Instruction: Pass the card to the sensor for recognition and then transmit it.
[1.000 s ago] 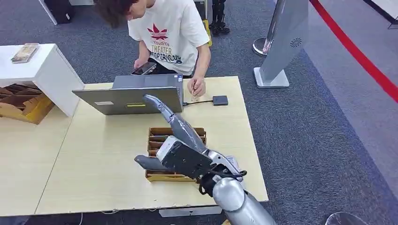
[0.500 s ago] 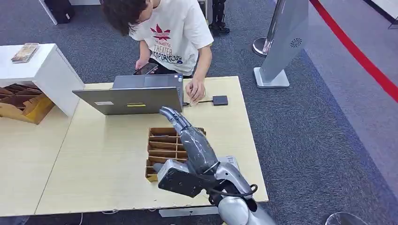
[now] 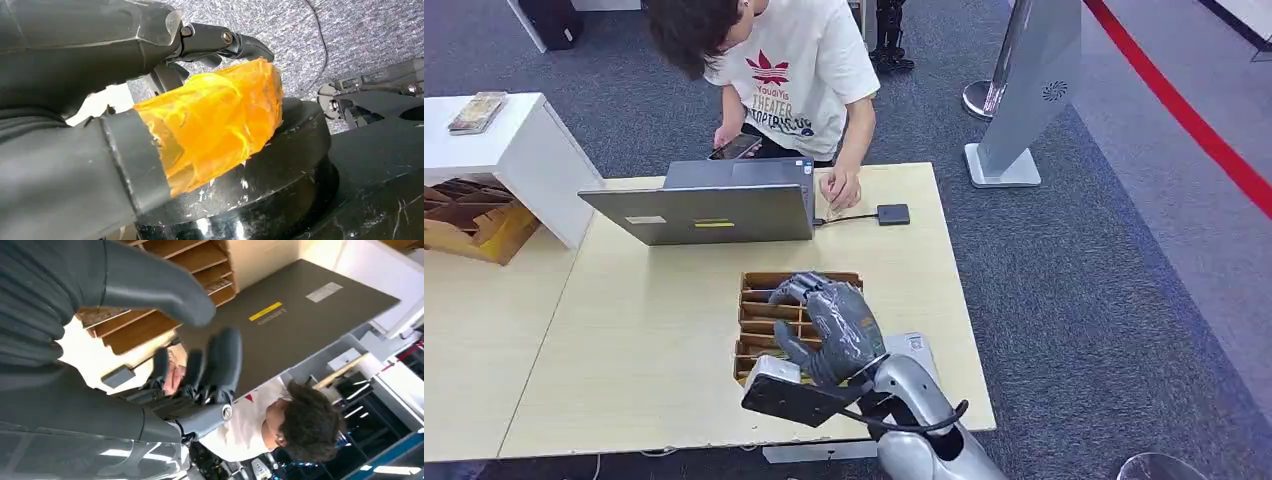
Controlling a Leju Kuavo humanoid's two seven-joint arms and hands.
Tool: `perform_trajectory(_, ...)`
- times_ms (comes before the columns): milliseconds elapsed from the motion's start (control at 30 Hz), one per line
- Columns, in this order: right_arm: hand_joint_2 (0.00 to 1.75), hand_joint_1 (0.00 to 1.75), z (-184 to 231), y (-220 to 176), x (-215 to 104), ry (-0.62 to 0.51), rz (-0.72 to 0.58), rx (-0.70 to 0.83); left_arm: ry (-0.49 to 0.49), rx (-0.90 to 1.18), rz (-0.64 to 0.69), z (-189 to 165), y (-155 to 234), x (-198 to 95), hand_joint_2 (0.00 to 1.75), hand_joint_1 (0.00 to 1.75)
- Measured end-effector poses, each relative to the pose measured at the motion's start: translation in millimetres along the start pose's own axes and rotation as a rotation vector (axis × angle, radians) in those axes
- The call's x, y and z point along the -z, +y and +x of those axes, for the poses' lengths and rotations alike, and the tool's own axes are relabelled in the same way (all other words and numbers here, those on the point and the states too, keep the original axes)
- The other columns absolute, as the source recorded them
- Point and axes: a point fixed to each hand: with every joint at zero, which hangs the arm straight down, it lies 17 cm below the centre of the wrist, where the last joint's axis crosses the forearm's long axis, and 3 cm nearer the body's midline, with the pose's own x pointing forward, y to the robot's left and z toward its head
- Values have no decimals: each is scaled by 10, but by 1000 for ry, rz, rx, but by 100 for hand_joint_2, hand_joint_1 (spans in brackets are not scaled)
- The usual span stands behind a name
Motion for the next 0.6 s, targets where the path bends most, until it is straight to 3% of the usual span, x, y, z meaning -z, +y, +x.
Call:
perform_trajectory(133,175,45,-120,61,-22,28,5,-49,4,-4,0,-6,0,0,0,0)
perform_trajectory(233,175,54,-207,86,-38,48,5,-86,6,-4,0,-10,1,0,0,0)
perform_trajectory(367,175,52,-306,131,-60,70,14,-121,11,-5,0,-18,1,0,0,0)
perform_trajectory(433,175,89,-342,141,-68,79,15,-135,12,-5,0,-19,-2,-1,0,0)
perform_trajectory(500,175,93,-394,150,-77,91,14,-150,13,-5,0,-21,-2,-1,0,0)
perform_trajectory(533,175,108,-416,157,-82,95,15,-159,13,-4,0,-21,-2,-1,0,0)
perform_trajectory(567,175,108,-435,158,-86,99,15,-169,13,-5,0,-21,-2,-1,0,0)
perform_trajectory(600,175,120,-453,156,-88,103,14,-177,13,-5,0,-22,-2,-1,0,0)
